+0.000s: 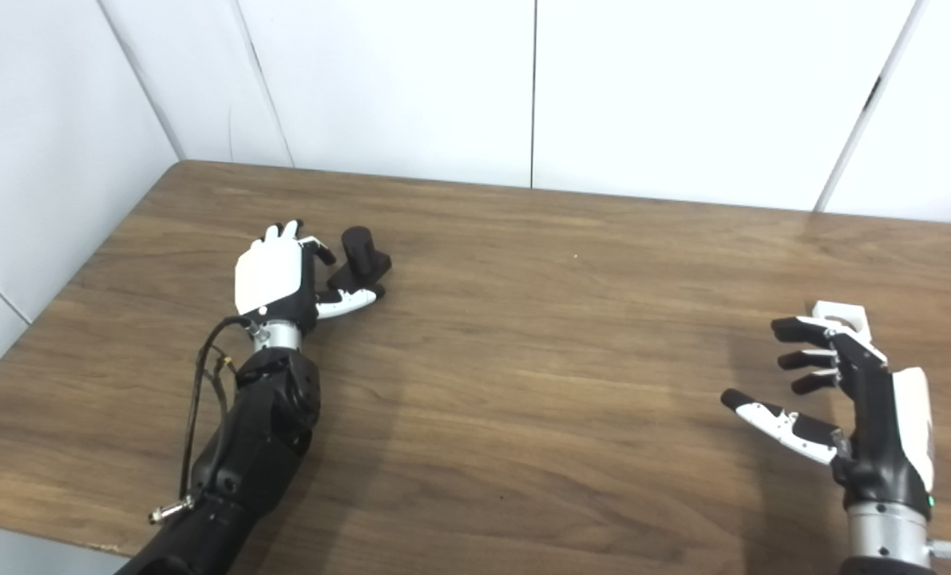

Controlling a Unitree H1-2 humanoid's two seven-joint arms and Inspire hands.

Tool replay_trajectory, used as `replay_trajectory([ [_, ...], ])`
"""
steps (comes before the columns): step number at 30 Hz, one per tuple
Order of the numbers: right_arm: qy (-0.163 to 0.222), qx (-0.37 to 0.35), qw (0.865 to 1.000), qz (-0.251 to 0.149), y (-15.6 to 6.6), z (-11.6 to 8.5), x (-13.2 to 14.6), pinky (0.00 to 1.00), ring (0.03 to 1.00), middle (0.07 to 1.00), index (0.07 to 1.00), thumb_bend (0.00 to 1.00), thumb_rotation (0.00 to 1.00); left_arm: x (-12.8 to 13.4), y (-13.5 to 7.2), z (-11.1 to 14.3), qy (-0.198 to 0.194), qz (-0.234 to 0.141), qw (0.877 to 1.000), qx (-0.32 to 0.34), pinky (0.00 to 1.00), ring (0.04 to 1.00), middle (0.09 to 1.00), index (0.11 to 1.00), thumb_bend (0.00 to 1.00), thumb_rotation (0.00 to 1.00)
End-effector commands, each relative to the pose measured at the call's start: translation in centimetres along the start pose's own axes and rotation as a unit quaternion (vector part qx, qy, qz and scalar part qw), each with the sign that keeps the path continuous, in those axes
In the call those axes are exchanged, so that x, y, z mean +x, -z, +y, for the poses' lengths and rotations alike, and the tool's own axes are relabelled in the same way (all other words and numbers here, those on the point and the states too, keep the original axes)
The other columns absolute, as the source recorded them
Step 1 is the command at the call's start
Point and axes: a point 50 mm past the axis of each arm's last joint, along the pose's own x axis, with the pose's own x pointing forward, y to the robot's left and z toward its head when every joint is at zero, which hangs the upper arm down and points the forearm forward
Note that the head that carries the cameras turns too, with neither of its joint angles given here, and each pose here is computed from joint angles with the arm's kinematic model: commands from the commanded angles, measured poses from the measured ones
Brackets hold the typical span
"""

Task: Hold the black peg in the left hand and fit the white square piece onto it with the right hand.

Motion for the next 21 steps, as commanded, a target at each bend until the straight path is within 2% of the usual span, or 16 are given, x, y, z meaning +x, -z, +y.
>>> replay_trajectory([
  [1,0.016,0.007,0.999,-0.03,-1.68,-0.57,0.66,0.45,0.584,0.674,0.646,0.65,0.0,1.37,-0.13,1.1,-0.016,-0.006,1.0,0.009,0.94,0.975,0.949,0.602,0.86,0.52],
  [6,0.017,0.005,0.999,-0.03,-1.82,-0.65,0.67,0.44,0.58,0.67,0.644,0.65,0.0,1.55,-0.11,1.06,-0.011,-0.016,1.0,0.008,0.93,0.967,0.922,0.578,0.76,0.48],
  [11,0.017,0.006,0.999,-0.027,-1.9,-0.75,0.69,0.45,0.589,0.676,0.65,0.65,0.0,1.7,-0.2,1.16,-0.009,-0.026,1.0,0.0,0.94,0.955,0.895,0.535,0.69,0.31],
  [12,0.017,0.007,0.999,-0.027,-1.93,-0.76,0.7,0.45,0.588,0.675,0.649,0.65,0.0,1.71,-0.22,1.18,-0.008,-0.028,1.0,0.0,0.95,0.954,0.891,0.507,0.58,0.18],
  [14,0.016,0.007,0.999,-0.027,-1.94,-0.8,0.71,0.45,0.589,0.676,0.65,0.64,0.0,1.69,-0.26,1.2,-0.006,-0.031,0.999,0.002,0.95,0.95,0.885,0.493,0.53,0.11],
  [21,0.015,0.005,1.0,-0.027,-1.95,-0.84,0.7,0.45,0.581,0.672,0.648,0.64,0.0,1.48,-0.2,0.98,0.003,-0.037,0.999,-0.006,0.93,0.933,0.873,0.487,0.51,0.08],
])
